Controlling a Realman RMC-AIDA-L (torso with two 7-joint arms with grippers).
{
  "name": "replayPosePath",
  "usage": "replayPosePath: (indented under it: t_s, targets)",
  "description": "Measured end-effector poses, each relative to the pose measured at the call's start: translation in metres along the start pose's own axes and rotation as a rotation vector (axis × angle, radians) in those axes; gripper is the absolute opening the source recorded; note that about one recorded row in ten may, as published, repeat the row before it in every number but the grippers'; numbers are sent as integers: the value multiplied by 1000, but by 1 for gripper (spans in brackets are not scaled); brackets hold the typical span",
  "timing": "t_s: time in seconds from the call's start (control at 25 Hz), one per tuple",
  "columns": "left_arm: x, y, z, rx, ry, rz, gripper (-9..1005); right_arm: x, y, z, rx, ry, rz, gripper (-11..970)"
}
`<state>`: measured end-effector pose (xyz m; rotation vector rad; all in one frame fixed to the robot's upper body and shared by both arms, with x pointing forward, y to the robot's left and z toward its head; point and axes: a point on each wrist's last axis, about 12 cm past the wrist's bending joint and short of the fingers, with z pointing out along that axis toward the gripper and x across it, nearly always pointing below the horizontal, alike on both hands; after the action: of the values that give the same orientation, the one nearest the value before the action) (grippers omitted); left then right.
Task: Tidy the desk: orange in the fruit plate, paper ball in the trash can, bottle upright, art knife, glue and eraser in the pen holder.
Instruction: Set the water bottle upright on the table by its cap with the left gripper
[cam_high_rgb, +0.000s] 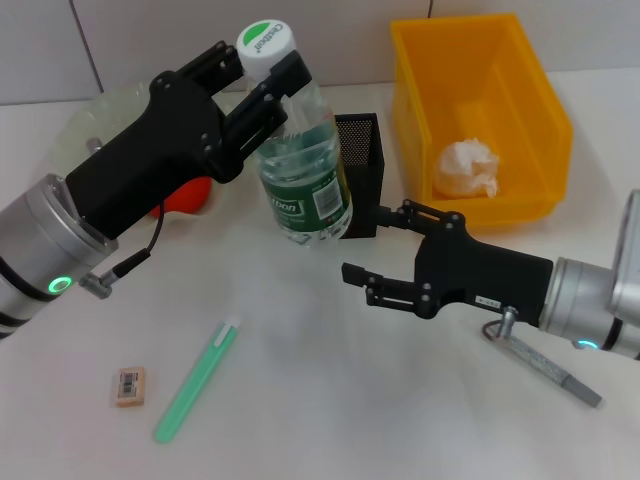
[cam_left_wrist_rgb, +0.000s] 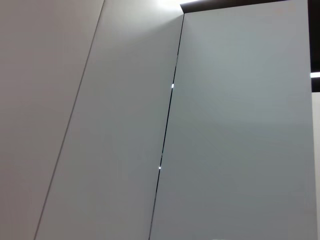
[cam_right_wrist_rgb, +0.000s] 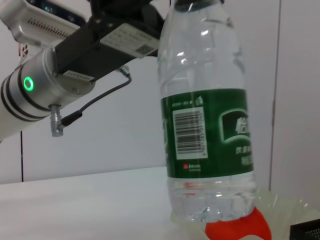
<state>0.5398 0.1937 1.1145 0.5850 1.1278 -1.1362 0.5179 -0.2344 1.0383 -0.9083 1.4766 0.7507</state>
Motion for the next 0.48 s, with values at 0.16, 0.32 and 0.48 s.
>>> replayPosePath:
  t_s: [0.16,0.32,0.48]
  targets:
    - [0,1,-4,-18,0,8,503,-1,0,-8,16,-17,-7,763]
    - [1,1,-6,-24,1,13,504,-2,-1,-15,38,-39,-9,763]
    - [2,1,-9,-33,8,16,506,-2,-2,-19,56,-46,-5,764]
